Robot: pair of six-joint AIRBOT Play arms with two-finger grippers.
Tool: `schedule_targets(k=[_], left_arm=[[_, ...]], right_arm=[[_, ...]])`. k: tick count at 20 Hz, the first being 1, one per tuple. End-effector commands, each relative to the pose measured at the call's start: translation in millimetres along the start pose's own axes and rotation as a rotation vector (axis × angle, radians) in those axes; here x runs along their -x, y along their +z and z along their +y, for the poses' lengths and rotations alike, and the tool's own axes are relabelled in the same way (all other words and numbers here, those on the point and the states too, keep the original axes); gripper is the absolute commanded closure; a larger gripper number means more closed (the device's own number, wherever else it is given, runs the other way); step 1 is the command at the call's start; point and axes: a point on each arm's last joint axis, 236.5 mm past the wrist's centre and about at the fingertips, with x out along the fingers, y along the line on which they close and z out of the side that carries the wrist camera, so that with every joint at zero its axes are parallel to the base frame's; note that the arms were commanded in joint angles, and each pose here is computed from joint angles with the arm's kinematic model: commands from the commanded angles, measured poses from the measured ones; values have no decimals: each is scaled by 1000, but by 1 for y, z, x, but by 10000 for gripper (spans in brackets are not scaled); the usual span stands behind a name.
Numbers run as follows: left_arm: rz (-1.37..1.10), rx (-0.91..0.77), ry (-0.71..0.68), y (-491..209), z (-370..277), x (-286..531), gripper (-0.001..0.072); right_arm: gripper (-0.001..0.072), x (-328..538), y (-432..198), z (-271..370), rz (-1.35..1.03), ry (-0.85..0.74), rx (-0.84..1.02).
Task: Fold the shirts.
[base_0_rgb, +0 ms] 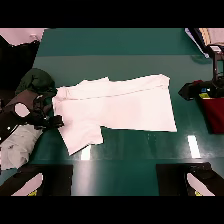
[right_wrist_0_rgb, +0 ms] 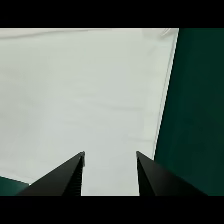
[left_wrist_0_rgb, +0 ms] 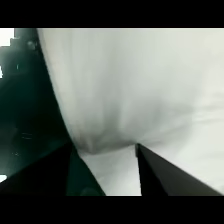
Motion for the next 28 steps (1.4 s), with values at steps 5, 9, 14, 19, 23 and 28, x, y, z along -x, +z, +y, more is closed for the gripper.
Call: schedule_targets(k=[5, 9, 14, 19, 23, 28], left_arm=[[-37, -7, -24, 13, -8, 6, 681], [-113, -96, -47, 42, -27, 45, 681], [-271, -148, -74, 70, -46, 95, 680], [-269, -150, -75, 67, -46, 96, 680], [-261, -150, -75, 66, -46, 96, 680], [-242, -152, -74, 61, -46, 95, 680]], right_arm=[[336, 0, -23, 2, 92, 8, -4], [336, -35, -87, -19, 302, -3, -97], [336, -81, -144, -44, 420, 58, -371], [335, -104, -178, -53, 504, 47, -437], [336, -120, -188, -44, 553, 56, -408], [336, -129, -197, -31, 606, 69, -362]])
